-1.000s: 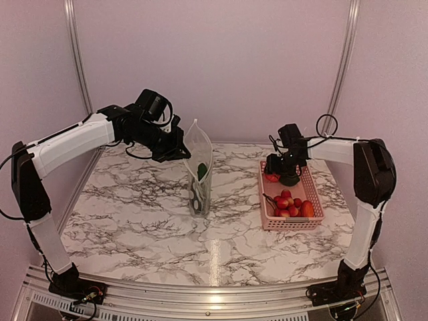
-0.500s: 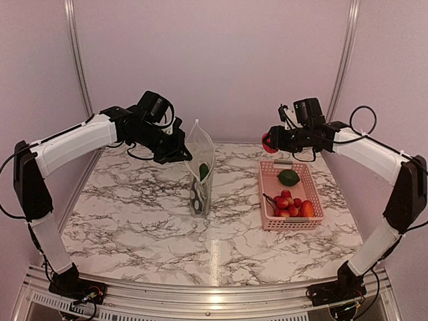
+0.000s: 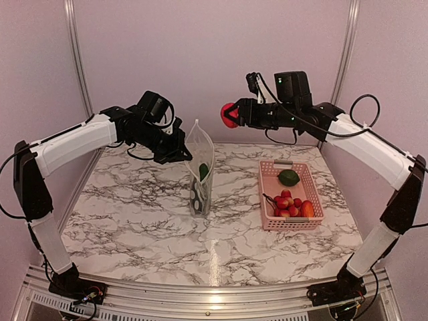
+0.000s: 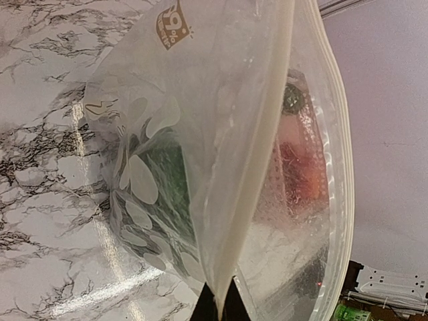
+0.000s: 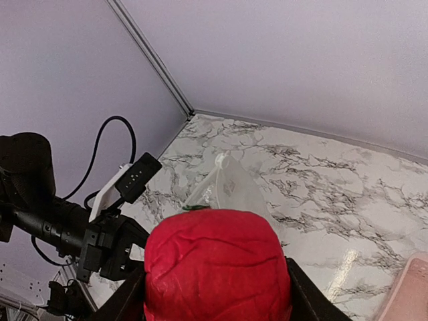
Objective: Place the food in the zip-top bag and seal the zipper
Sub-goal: Place the fake fruit in the zipper food storage bag, then pick up the fake fruit from the bin, then place the fake fruit in the zipper food storage bag.
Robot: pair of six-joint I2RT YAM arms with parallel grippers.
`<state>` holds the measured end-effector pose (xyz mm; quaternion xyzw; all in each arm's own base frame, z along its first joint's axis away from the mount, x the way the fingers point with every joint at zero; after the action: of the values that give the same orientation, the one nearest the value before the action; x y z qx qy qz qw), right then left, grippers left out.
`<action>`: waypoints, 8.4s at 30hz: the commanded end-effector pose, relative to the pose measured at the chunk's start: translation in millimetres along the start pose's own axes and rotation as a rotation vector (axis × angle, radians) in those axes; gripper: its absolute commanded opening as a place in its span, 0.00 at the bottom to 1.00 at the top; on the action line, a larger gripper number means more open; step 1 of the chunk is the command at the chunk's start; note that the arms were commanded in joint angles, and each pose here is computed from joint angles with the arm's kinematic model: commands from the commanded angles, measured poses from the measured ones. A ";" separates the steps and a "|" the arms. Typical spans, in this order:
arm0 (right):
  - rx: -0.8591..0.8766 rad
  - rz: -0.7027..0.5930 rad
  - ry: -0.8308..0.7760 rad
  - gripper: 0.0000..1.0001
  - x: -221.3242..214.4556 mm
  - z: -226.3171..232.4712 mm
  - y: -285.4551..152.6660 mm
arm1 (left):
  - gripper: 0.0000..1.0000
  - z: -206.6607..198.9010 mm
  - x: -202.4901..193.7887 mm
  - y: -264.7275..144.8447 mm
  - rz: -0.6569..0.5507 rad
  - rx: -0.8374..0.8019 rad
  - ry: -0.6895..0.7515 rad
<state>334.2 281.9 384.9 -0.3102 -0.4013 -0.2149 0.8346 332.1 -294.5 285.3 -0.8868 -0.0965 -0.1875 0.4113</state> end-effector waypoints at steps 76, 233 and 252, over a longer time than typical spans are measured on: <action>0.061 0.318 -0.073 0.79 -29.9 61.0 29.7 | 0.00 -9.4 9.5 -7.9 -0.040 -0.045 -0.018; -0.592 0.428 0.118 0.61 -87.1 -231.1 0.8 | 0.00 -3.1 -9.2 -24.8 -0.005 -0.024 -0.041; -0.079 0.194 -0.032 0.59 -0.7 -23.4 12.2 | 0.00 -4.9 -6.2 -19.0 -0.022 -0.056 0.025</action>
<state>373.6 251.8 334.4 -0.4551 -0.3548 -0.1508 0.8026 320.2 -287.8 290.4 -0.8954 -0.1017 -0.1768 0.3957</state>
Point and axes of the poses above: each gripper's point midway between its finger pads, its own y axis out along the fingers, its own z axis along the line the jaws close on, x = y × z, the point moved 7 cm from there along -y, back along the fingers, and after that the axes turned 3 degrees about y, right-handed, at the moved point
